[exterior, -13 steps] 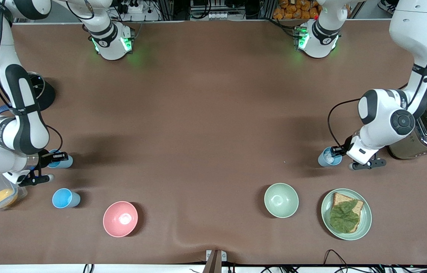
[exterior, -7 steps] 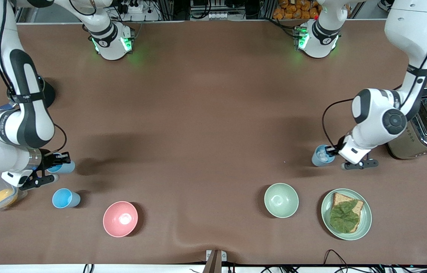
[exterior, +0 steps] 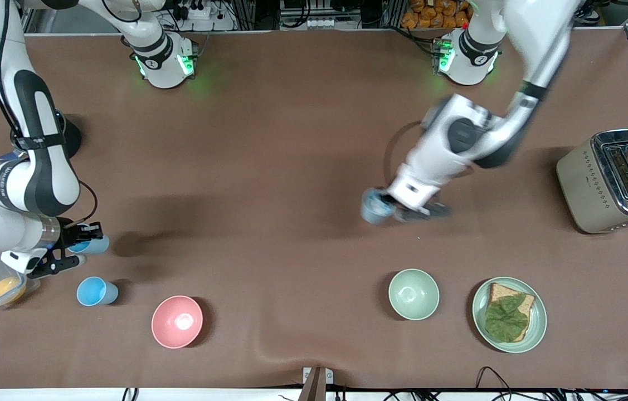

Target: Stack blue cups with both arms

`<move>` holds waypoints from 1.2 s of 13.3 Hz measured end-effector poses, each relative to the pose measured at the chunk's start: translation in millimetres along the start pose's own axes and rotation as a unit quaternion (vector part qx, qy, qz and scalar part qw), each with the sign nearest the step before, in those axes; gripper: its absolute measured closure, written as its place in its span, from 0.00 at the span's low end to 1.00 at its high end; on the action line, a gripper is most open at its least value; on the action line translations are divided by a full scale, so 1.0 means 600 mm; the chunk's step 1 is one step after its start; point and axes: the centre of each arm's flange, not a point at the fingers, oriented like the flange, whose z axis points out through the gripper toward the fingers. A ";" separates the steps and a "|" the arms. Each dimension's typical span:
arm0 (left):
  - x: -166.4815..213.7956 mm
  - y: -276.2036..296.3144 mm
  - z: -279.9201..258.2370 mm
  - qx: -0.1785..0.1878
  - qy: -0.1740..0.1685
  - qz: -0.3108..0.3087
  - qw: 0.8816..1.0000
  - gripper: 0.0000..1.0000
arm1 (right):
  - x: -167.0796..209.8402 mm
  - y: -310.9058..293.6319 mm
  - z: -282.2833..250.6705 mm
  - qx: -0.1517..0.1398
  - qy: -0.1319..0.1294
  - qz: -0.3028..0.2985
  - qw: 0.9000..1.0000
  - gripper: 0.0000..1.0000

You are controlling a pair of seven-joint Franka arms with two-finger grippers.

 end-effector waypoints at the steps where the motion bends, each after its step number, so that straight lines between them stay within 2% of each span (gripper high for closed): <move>1: -0.034 0.046 0.015 0.003 -0.002 -0.001 1.000 0.97 | 0.001 -0.002 -0.001 0.000 0.001 -0.001 1.000 0.92; 5: -0.096 0.142 0.109 0.031 0.007 -0.019 0.999 0.97 | 0.012 -0.070 -0.026 -0.001 -0.010 0.013 1.000 0.92; 8: -0.102 0.179 0.173 0.042 0.014 -0.040 0.998 0.97 | 0.027 -0.176 -0.051 -0.007 -0.022 0.057 0.998 0.92; 9: -0.097 0.186 0.172 0.042 0.018 -0.043 0.998 0.93 | 0.031 -0.207 -0.055 -0.010 -0.024 0.070 0.997 0.92; 11: -0.090 0.185 0.182 0.044 0.019 -0.051 0.998 0.73 | 0.040 -0.264 -0.059 -0.015 -0.027 0.098 0.995 0.92; 13: -0.078 0.184 0.176 0.042 0.023 -0.061 0.997 0.49 | 0.046 -0.317 -0.055 -0.020 -0.028 0.127 0.991 0.92; 16: -0.051 0.197 0.109 0.049 0.026 -0.085 0.995 0.18 | 0.056 -0.432 -0.054 -0.012 -0.023 0.186 0.982 0.92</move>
